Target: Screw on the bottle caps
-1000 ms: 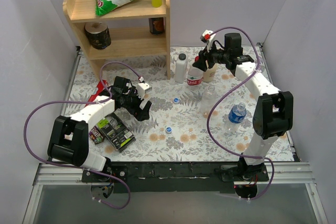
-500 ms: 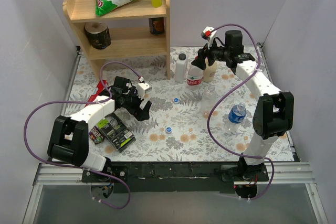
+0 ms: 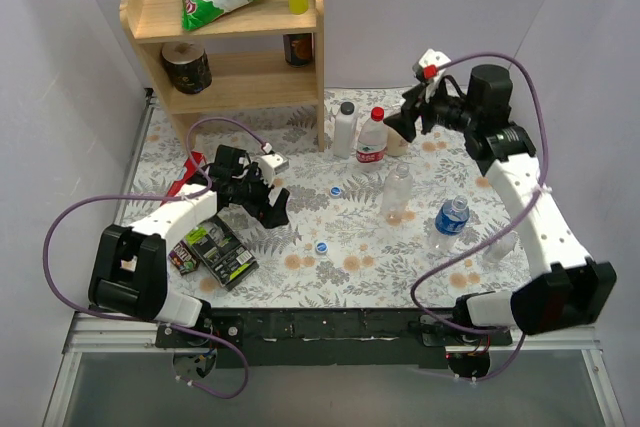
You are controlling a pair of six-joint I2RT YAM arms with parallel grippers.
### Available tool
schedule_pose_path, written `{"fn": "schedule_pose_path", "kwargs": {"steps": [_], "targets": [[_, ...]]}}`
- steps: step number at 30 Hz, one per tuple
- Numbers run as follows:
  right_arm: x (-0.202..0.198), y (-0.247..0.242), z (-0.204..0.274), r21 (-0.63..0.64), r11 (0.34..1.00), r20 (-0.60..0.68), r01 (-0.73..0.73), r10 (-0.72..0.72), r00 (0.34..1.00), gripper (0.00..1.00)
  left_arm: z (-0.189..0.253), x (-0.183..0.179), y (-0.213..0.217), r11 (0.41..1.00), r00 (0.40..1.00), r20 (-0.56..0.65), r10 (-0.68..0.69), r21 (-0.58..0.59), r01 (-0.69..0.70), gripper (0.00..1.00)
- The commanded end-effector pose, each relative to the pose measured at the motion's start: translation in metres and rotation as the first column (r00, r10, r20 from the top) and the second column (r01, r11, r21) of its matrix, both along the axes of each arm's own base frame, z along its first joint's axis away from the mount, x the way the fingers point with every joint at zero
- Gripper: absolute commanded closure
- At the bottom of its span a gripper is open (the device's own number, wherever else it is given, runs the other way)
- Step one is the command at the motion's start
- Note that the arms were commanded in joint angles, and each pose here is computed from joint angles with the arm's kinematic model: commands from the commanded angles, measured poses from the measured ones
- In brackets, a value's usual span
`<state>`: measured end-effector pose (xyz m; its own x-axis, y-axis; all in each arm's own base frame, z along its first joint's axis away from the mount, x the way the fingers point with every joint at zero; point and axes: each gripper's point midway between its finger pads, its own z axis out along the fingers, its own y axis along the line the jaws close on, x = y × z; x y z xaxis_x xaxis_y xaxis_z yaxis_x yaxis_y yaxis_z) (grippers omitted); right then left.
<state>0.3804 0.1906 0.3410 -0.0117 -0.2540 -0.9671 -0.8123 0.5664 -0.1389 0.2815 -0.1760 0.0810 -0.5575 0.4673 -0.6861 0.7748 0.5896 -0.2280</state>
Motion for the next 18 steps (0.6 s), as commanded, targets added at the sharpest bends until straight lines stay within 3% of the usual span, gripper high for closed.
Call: {"fn": "schedule_pose_path", "kwargs": {"steps": [1,7,14,18], "targets": [[-0.047,-0.012,-0.043,-0.063,0.998,-0.087,-0.021,0.016,0.996,0.22,0.025,-0.003,-0.009,0.996,0.998,0.057,-0.008,-0.086,0.013,0.02],[-0.075,-0.022,-0.087,-0.117,0.992,-0.108,-0.041,0.028,0.994,0.21,0.021,-0.011,0.002,0.999,0.997,0.067,-0.025,-0.026,0.027,0.02],[-0.074,-0.022,-0.113,-0.115,0.993,-0.111,-0.034,0.021,0.994,0.22,0.03,-0.01,0.004,0.998,0.995,0.08,-0.058,0.003,0.058,0.02],[-0.07,-0.021,-0.122,-0.121,0.992,-0.114,-0.045,0.031,0.993,0.28,0.049,0.0,-0.005,0.995,0.99,0.113,-0.088,-0.028,0.092,0.02]]}}
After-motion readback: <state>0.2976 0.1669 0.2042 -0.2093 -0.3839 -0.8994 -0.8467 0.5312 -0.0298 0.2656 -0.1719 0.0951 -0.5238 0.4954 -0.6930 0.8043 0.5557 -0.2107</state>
